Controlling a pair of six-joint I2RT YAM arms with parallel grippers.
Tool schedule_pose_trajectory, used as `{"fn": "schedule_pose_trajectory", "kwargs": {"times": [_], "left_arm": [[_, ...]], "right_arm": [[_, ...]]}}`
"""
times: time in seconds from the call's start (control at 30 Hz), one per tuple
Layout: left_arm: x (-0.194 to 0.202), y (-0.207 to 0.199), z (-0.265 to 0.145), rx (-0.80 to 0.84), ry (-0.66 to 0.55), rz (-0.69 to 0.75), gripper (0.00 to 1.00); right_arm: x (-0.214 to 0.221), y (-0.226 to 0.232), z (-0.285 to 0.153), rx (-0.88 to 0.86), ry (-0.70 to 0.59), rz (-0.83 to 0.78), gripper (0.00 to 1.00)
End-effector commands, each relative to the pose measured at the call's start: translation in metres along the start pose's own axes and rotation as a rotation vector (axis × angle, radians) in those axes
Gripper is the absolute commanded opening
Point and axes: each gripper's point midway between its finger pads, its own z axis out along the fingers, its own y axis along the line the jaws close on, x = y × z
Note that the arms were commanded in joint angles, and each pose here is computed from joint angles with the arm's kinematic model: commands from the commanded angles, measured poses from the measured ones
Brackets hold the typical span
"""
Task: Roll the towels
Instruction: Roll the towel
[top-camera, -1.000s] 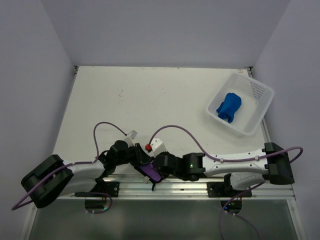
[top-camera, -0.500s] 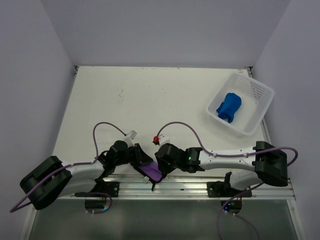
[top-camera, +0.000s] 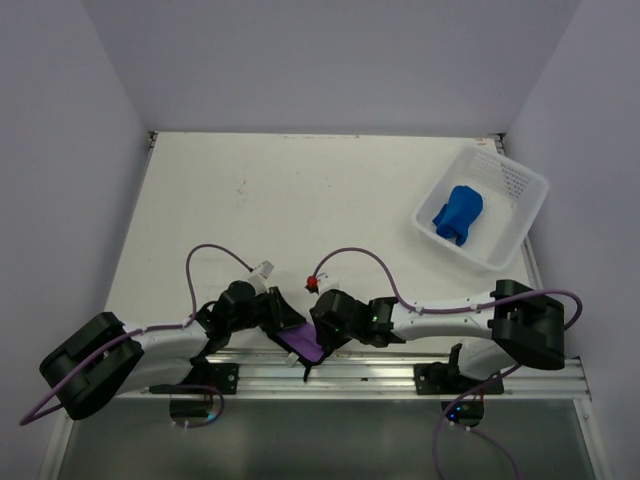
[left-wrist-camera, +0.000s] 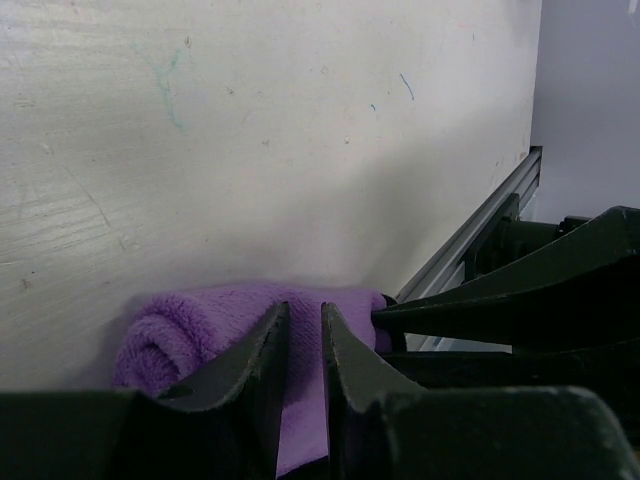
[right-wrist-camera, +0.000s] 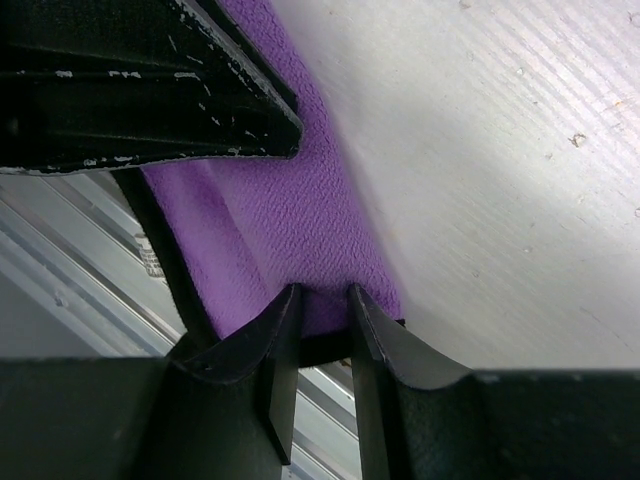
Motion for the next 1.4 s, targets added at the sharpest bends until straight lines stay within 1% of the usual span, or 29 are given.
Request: {"fn": "schedule_pose_trajectory", "kwargs": {"times": [0.0,0.07,0.1,0.23,0.3,0.37,0.5,0.73,1.13,1.27,1.37], "left_arm": [[0.029,0.055,-0.012,-0.169,0.065,0.003,0.24],[0.029,0.055,-0.012,-0.169,0.065,0.003,0.24],[0.029,0.055,-0.012,-0.169,0.065,0.003,0.24],[0.029,0.055,-0.012,-0.168,0.064,0.003,0.24],[0.029,0.054,-0.011,-0.168,0.064,0.003,0.24],[0.029,0.056,-0.012,-0.175,0.065,0.005,0.24],[0.030,0.057,-0.012,-0.178,0.068,0.004,0.24],[0.029,0.057,-0.013,-0.183,0.062,0.004,0.24],[0.028,0.059,-0.013,-0.192,0.059,0.007,0.24],[0.027,0.058,-0.013,-0.196,0.058,0.009,0.24],[0.027,0.060,-0.013,-0.202,0.056,0.008,0.24]], "right_arm": [[0.020,-0.028,0.006,0.099,0.054,-0.043,0.29],[0.019,-0.028,0.004,0.101,0.055,-0.051,0.34],[0.016,-0.026,0.001,0.092,0.047,-0.061,0.39],[0.003,-0.022,-0.009,0.085,0.014,-0.089,0.47],[-0.002,-0.026,-0.014,0.119,0.009,-0.121,0.50],[-0.005,-0.028,-0.015,0.144,0.014,-0.143,0.51],[0.005,-0.031,-0.010,0.147,0.047,-0.127,0.53],[0.032,-0.025,0.000,0.077,0.132,-0.088,0.53],[0.059,-0.032,-0.003,0.066,0.194,-0.077,0.46],[0.064,-0.029,-0.003,0.056,0.212,-0.095,0.40],[0.068,-0.023,-0.004,0.051,0.220,-0.127,0.32]]}}
